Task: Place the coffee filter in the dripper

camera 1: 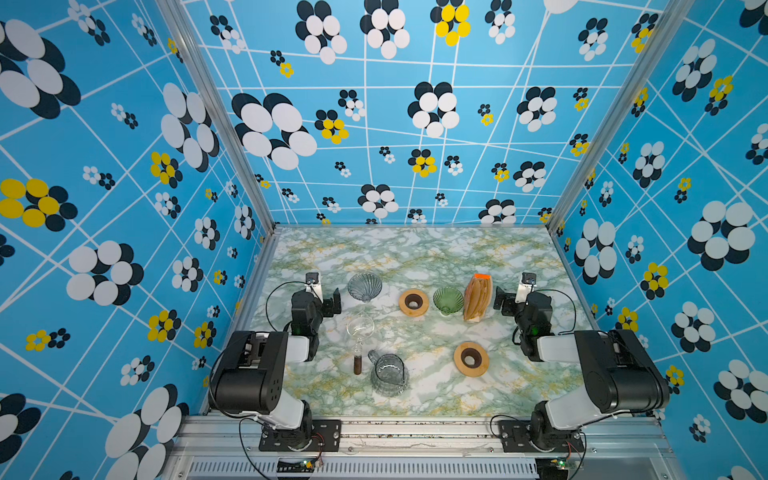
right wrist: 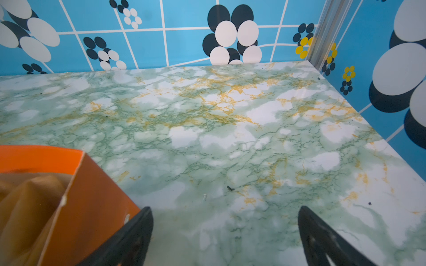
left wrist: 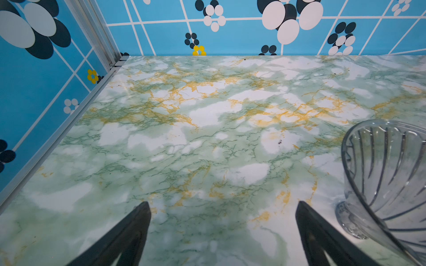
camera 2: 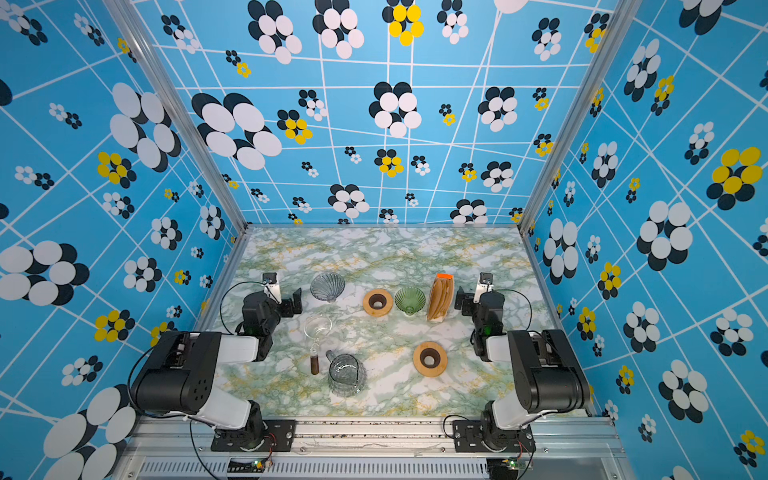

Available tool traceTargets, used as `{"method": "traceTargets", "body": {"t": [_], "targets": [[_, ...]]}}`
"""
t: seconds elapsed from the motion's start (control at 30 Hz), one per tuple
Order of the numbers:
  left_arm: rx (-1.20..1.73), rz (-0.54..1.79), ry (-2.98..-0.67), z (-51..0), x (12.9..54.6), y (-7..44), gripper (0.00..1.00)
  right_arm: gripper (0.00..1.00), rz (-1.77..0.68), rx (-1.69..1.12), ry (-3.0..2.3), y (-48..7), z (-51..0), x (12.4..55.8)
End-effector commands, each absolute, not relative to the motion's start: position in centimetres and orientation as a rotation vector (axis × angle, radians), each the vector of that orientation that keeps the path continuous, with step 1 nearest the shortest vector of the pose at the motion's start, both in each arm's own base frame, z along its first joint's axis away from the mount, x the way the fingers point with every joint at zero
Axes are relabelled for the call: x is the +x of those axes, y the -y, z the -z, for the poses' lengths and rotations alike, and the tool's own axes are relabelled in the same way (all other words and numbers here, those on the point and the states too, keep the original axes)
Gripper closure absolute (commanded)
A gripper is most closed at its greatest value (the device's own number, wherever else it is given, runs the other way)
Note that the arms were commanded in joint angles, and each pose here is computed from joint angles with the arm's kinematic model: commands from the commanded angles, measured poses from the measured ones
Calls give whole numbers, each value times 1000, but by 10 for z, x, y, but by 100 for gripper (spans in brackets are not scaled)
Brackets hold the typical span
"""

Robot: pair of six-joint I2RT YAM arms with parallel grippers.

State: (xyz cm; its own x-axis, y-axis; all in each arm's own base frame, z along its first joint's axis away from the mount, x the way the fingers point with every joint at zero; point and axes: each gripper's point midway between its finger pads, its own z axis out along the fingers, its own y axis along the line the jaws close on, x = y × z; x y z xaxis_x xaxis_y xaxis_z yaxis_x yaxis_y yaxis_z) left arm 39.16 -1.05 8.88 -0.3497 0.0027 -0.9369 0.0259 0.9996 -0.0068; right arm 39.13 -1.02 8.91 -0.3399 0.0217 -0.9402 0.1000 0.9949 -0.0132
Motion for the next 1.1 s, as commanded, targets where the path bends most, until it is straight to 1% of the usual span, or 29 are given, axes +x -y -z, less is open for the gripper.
{"method": "traceTargets", "body": {"t": [0.0,0.8,1.07], "targets": [[30,27,-1915,-94,398,10,1,1,113,97,-1897,17,-95,397],[34,11,-1912,-94,398,11,1,1,115,101,-1893,18,-95,396],[34,-16,-1878,-108,392,12,1,1,112,116,-1857,19,-99,390]]}}
